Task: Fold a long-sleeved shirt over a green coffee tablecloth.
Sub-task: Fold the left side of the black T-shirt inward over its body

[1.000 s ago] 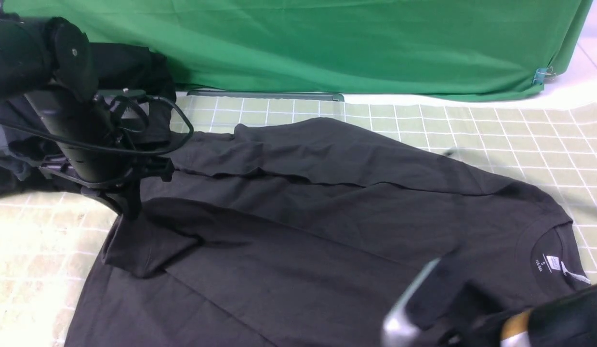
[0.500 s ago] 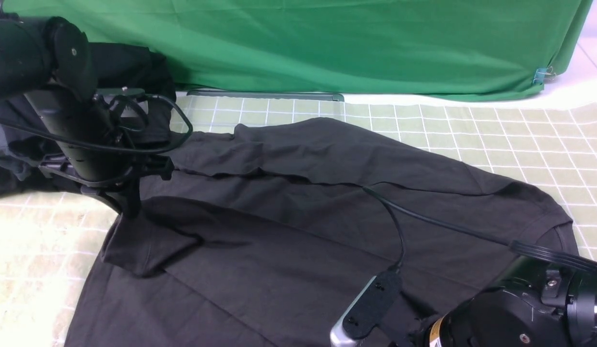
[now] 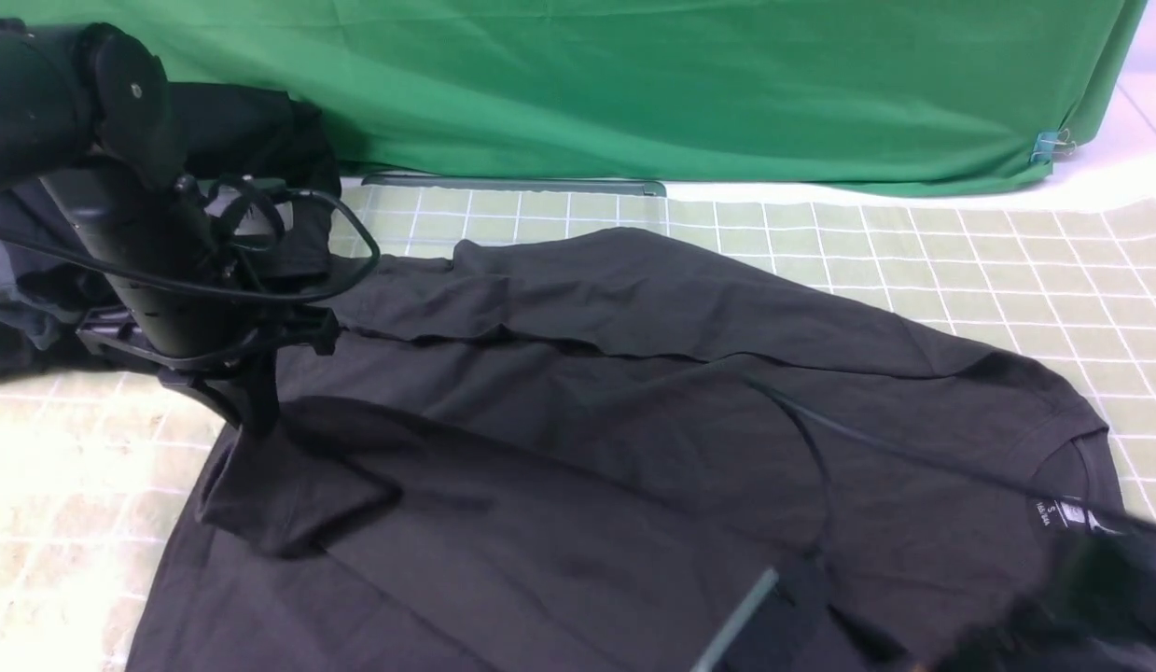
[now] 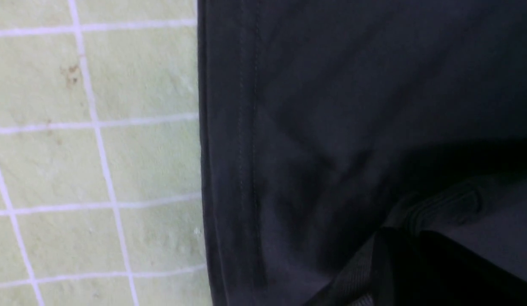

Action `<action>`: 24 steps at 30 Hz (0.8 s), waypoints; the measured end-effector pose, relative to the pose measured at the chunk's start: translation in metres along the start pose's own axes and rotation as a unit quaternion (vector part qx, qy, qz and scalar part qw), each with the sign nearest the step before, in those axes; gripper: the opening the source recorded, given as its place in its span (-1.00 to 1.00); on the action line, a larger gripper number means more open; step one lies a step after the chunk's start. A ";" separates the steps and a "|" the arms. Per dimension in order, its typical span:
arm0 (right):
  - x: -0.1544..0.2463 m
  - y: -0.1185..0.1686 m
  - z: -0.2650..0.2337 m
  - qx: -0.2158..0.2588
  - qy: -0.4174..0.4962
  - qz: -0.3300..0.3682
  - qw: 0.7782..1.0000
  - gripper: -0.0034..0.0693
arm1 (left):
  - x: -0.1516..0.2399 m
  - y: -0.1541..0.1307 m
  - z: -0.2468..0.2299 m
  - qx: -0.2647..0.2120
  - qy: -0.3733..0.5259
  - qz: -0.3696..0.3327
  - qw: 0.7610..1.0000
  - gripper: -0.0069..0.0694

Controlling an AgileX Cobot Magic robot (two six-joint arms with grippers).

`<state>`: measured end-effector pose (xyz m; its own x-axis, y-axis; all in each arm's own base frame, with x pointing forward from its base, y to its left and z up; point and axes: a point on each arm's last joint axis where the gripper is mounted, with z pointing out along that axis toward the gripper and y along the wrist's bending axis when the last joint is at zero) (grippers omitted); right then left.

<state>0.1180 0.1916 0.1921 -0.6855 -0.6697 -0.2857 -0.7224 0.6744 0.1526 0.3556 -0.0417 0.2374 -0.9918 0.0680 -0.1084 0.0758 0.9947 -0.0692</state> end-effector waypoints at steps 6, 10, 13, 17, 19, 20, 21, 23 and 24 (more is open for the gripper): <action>0.023 0.006 -0.012 -0.009 -0.011 0.029 0.999 -0.87 | 0.001 0.000 0.002 0.002 0.010 -0.001 1.000 -0.79; 0.025 0.006 -0.018 -0.013 -0.020 0.040 0.999 -0.87 | -0.001 0.000 0.010 0.001 0.020 -0.002 1.000 -0.79; 0.028 0.006 -0.018 -0.010 0.000 0.046 0.999 -0.87 | -0.002 0.000 0.016 0.003 0.028 -0.003 1.000 -0.79; 0.031 0.006 -0.018 -0.009 0.012 0.051 0.999 -0.87 | -0.002 0.000 0.020 0.007 0.034 -0.006 0.999 -0.78; 0.030 0.006 -0.018 -0.009 0.011 0.050 0.999 -0.87 | -0.003 0.000 0.021 0.008 0.033 -0.006 0.999 -0.78; 0.030 0.006 -0.018 -0.009 0.011 0.050 0.999 -0.87 | -0.003 0.000 0.021 0.008 0.033 -0.006 0.999 -0.76; 0.030 0.006 -0.018 -0.009 0.011 0.051 0.999 -0.87 | -0.003 0.000 0.021 0.007 0.031 -0.006 0.999 -0.71; 0.030 0.006 -0.018 -0.009 0.011 0.051 0.999 -0.87 | -0.004 0.000 0.021 0.005 0.029 -0.005 1.000 -0.57; 0.030 0.006 -0.018 -0.009 0.011 0.051 0.999 -0.87 | -0.004 0.001 0.021 0.003 0.029 -0.004 1.000 -0.49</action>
<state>0.0914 0.1696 0.2016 -0.7573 -0.6044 -0.2472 -0.6500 0.7340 0.1968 0.3613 -0.0429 0.2167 -0.9966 0.0653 -0.0494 0.0689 0.9948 -0.0749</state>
